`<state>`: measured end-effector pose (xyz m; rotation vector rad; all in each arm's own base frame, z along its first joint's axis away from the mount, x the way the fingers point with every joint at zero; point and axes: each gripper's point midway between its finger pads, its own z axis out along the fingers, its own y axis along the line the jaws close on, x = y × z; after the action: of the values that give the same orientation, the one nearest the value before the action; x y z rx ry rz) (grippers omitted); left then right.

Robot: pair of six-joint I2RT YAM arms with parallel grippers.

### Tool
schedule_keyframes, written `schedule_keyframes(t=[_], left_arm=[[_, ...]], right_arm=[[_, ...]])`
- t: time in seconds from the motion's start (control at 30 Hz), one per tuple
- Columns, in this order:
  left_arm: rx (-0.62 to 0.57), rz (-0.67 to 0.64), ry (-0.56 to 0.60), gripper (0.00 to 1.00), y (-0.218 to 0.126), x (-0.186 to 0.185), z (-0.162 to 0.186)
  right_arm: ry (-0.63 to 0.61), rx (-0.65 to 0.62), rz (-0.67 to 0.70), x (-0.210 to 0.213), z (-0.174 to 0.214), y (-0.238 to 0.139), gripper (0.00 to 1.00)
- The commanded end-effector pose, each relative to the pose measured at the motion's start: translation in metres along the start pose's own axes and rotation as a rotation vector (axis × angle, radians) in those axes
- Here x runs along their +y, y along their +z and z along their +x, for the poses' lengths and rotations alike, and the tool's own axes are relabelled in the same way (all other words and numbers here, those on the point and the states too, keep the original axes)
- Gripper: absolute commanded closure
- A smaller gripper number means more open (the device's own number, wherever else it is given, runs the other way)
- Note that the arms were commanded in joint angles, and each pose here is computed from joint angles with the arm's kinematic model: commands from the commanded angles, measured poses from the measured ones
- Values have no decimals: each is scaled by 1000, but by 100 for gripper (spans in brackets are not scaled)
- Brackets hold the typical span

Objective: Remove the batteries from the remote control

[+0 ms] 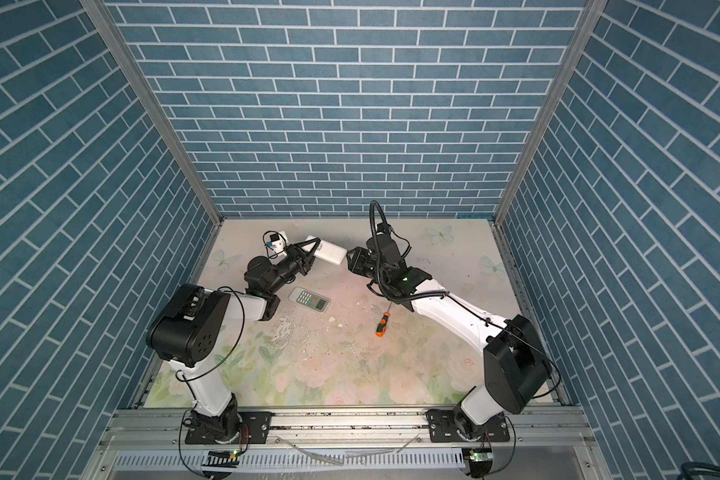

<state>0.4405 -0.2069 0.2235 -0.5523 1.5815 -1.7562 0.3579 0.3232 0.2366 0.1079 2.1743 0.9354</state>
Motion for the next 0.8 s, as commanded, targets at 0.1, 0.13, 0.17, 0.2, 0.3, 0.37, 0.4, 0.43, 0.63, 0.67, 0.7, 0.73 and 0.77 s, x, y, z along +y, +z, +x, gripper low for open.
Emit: schedule_keyframes(t=[0.1,0.13,0.17,0.2,0.3,0.37,0.4,0.43,0.63,0.67,0.7,0.73,0.77], left_arm=[[-14,66,37,100,-3,-20,-3],[-15,65,38,100,-4,-20,-2],[-15,64,38,100,-4,-20,-2],[-15,65,40,100,-4,-20,-2],[-17,73,46,100,-4,-24,-1],[-16,78,45,100,-4,-27,-1],[-12,83,46,100,-4,-30,-1],[-12,87,49,100,-4,-31,-1],[-9,91,48,100,-5,-34,1],[-7,89,47,100,-5,-33,1],[-8,88,47,100,-6,-33,1],[-7,86,48,100,-6,-32,2],[-10,85,48,100,-6,-31,1]], right_arm=[[40,33,-29,7,-6,15,52],[40,41,-37,9,-5,18,52],[38,51,-50,13,-5,21,52],[37,57,-56,16,-6,24,52],[38,56,-58,19,-9,29,52],[38,56,-58,20,-10,31,52],[39,55,-59,21,-11,31,52],[37,56,-59,21,-10,32,52],[40,72,-106,30,-8,37,52],[44,70,-118,32,-9,37,51],[48,71,-128,34,-9,38,51],[52,69,-134,35,-10,38,51],[54,70,-139,37,-10,38,51]])
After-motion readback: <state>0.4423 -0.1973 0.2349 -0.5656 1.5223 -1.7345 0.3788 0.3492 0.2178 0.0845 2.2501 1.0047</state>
